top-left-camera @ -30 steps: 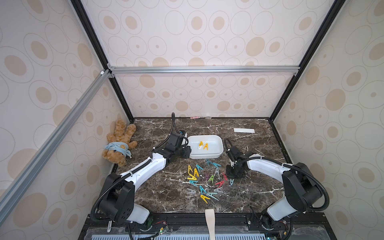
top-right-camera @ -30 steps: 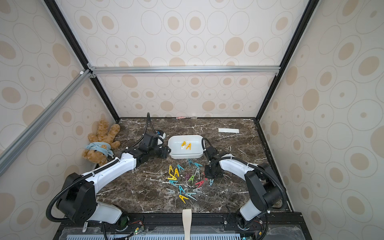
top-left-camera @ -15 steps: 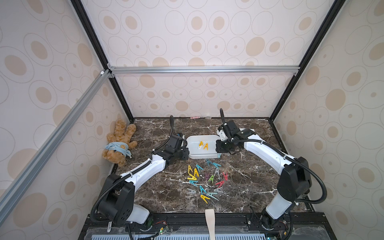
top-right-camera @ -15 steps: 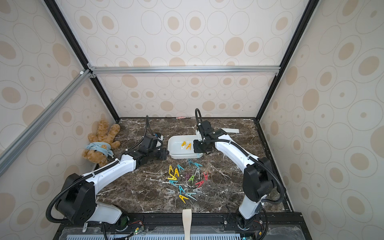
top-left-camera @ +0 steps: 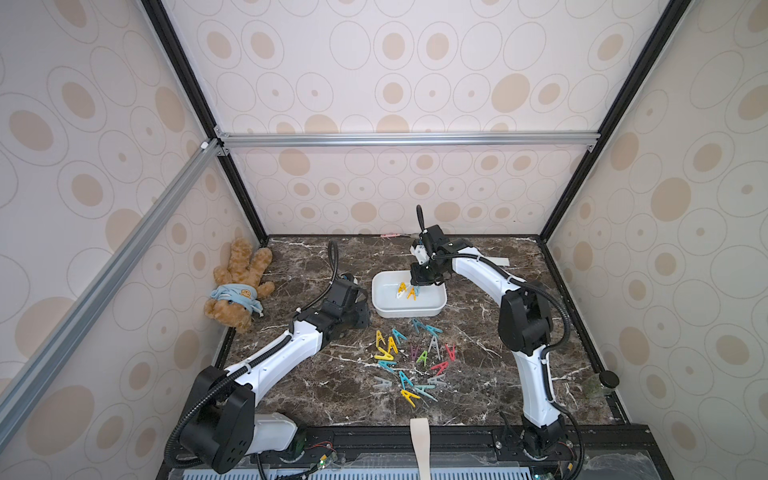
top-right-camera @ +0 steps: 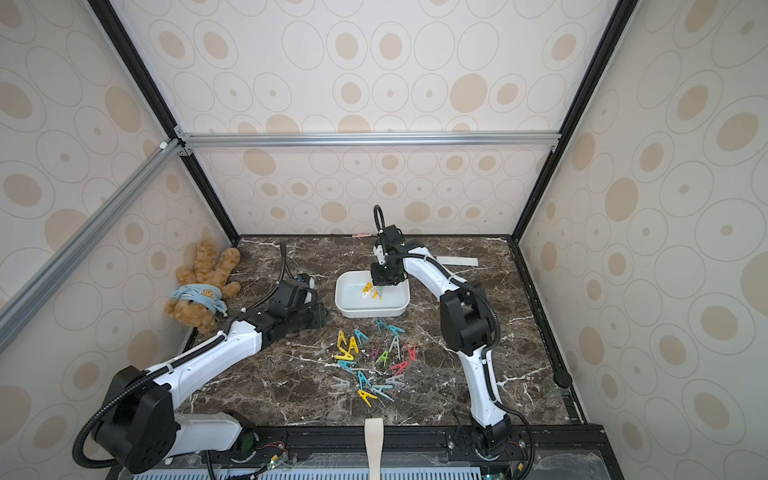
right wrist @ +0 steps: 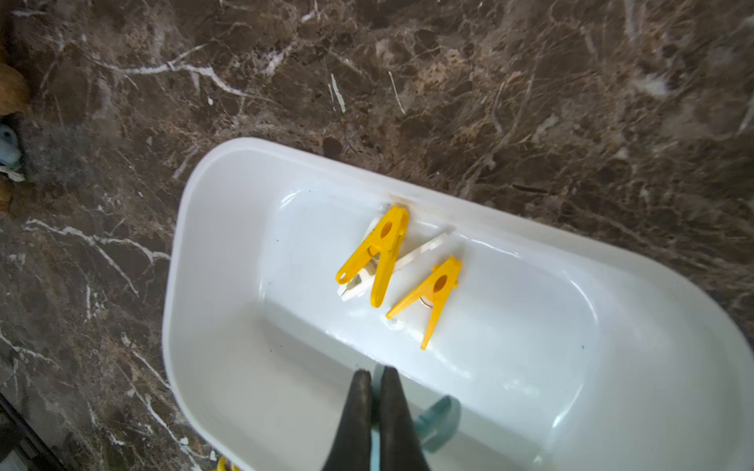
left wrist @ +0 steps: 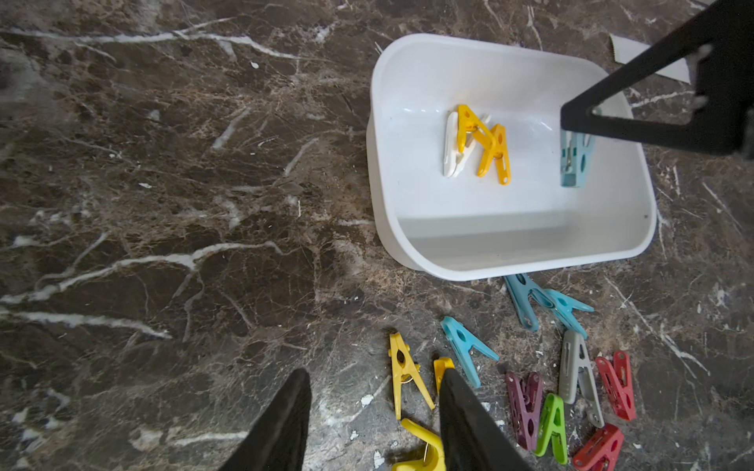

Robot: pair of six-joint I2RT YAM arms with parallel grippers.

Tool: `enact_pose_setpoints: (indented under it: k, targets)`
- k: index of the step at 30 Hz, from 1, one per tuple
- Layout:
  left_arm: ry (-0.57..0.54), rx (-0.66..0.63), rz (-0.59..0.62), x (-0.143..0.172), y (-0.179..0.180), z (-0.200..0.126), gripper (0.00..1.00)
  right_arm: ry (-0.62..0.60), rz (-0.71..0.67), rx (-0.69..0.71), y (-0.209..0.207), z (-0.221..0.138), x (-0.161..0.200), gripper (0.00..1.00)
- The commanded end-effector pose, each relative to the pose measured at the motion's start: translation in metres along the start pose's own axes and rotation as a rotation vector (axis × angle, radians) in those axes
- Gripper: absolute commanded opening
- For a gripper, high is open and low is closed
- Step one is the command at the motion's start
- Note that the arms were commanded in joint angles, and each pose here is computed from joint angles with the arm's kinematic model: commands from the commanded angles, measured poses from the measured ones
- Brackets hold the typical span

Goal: Put the clothespins into the storage box
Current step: Place the clothespin in the storage box, then pick up the clothespin from the center of the board.

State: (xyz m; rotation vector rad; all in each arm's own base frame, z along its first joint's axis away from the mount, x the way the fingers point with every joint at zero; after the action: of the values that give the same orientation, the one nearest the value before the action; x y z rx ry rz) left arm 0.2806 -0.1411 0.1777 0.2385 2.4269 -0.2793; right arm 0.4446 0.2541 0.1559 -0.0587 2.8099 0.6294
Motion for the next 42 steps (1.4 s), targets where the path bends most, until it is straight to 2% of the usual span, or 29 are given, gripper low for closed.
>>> enact_pose_setpoints:
  k: [1, 8, 12, 14, 16, 21, 26, 32, 38, 42]
  targets:
    - [0.02, -0.02, -0.046, 0.004, 0.004, -0.001, 0.52, 0.04, 0.016, 0.005, -0.021, 0.004, -0.009, 0.02]
    - [0.071, 0.013, -0.088, 0.017, 0.002, 0.005, 0.52, 0.065, -0.003, 0.014, -0.029, 0.018, -0.01, 0.05]
    - [0.112, -0.004, -0.068, 0.018, 0.002, 0.006, 0.53, 0.07, -0.002, 0.027, -0.031, 0.019, -0.008, 0.12]
    - [0.125, -0.007, -0.062, 0.018, 0.002, 0.005, 0.55, 0.061, -0.005, 0.029, -0.031, 0.015, -0.009, 0.18]
    - [0.132, -0.007, -0.054, 0.016, 0.001, 0.004, 0.57, 0.051, -0.013, 0.027, -0.028, 0.008, -0.01, 0.2]
    - [0.15, -0.028, -0.03, 0.013, -0.004, 0.003, 0.58, 0.021, -0.04, 0.034, -0.023, -0.011, -0.011, 0.21]
    - [0.179, 0.023, 0.014, 0.012, -0.024, 0.003, 0.53, -0.011, -0.049, -0.002, -0.014, -0.038, -0.005, 0.21]
    - [0.237, 0.088, 0.087, 0.022, -0.054, 0.005, 0.49, -0.07, -0.044, -0.05, -0.011, -0.075, 0.026, 0.25]
    - [0.28, 0.167, 0.148, 0.05, -0.092, -0.007, 0.48, -0.094, -0.035, -0.039, -0.025, -0.093, 0.079, 0.27]
    - [0.345, 0.205, 0.148, 0.077, -0.118, -0.019, 0.49, -0.095, -0.034, -0.044, -0.032, -0.1, 0.104, 0.29]
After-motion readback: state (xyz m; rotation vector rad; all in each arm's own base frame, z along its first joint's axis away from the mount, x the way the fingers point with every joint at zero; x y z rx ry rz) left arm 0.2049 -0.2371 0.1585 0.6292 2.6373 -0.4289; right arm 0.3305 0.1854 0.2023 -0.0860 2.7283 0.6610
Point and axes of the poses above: each gripper's point midway between its finger pads, its own z axis out along the fingers, its own y axis along the line the jaws close on, x = y × z, the point moved 7 cm from there along -z, back along the fingers, and after that the axes turned 13 degrees about z, right-handed, at the moved point
